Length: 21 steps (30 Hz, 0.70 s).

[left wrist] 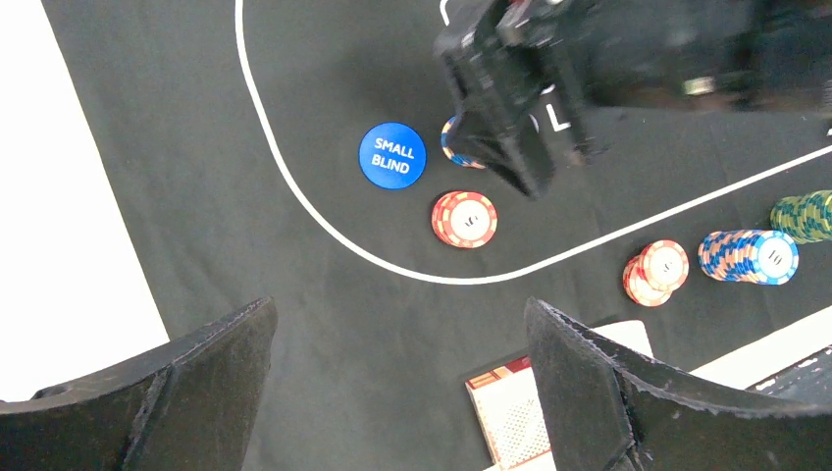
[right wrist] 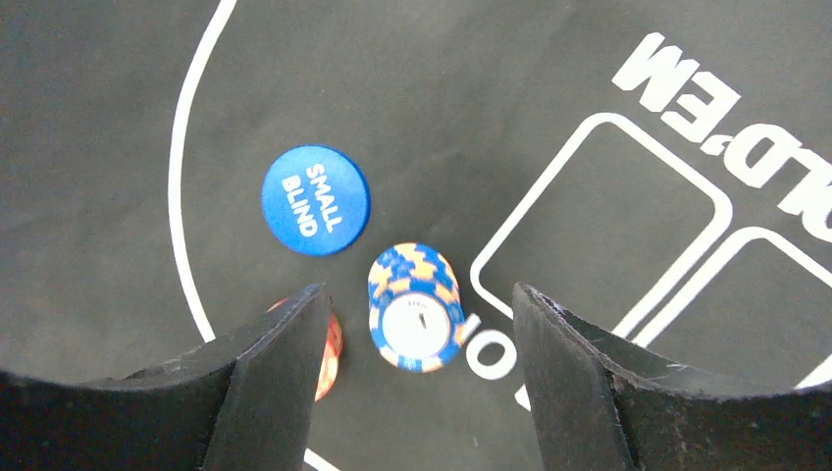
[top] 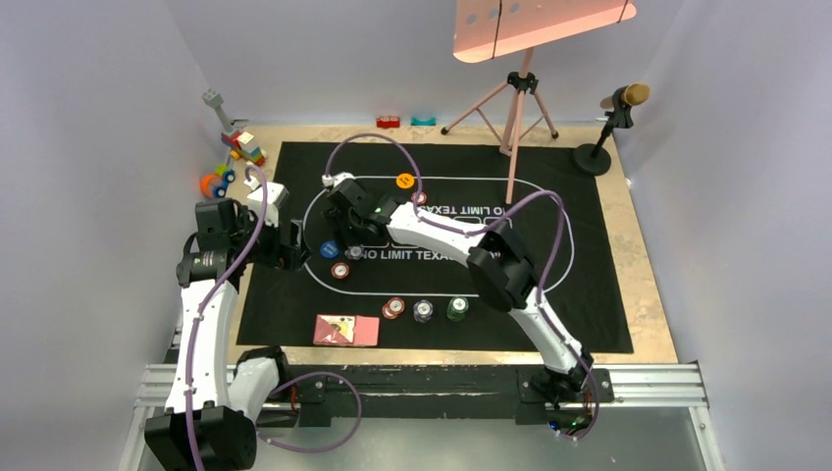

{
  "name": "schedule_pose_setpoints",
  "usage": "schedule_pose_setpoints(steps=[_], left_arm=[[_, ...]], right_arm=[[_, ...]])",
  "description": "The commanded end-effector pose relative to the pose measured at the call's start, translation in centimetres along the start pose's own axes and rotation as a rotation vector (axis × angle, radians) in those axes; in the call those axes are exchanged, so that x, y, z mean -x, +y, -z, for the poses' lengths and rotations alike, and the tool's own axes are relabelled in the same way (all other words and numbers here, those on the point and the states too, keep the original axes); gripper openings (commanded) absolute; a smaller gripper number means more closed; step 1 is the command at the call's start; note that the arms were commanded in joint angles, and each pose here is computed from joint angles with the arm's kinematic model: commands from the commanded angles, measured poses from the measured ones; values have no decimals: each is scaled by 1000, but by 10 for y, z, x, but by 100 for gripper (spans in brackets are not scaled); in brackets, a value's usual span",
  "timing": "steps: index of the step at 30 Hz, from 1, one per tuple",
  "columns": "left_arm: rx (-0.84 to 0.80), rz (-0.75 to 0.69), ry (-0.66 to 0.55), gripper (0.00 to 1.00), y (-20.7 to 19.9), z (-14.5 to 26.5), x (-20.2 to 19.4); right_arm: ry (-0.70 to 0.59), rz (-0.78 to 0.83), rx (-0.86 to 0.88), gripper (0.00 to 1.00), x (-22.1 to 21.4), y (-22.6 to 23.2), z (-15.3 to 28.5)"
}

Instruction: Distribute texas hold em gaming equipment

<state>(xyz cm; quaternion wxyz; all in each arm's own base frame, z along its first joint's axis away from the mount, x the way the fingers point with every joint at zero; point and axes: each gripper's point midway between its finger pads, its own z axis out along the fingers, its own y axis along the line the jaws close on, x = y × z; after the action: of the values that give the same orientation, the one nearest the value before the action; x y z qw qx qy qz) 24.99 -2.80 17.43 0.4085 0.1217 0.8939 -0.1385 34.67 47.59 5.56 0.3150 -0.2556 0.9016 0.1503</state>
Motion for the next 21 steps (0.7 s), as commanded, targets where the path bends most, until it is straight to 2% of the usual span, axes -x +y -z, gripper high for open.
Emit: schedule_pose_setpoints(steps=[1,7,13,21], left_arm=[[-1,-36,-39,100,2,1,9],[-2,-36,-39,100,2,1,9],[-5,-35,-38,100,2,0,9],[-7,-38,-40,100,1,1,9]], right_arm=[[-221,-17,23,72,78,-1,96],[-169,-34,-1,79,28,-26,145],[-22,-31,-24,87,-63,-47,159],[53,-34,-18,90,-120,-48,168]])
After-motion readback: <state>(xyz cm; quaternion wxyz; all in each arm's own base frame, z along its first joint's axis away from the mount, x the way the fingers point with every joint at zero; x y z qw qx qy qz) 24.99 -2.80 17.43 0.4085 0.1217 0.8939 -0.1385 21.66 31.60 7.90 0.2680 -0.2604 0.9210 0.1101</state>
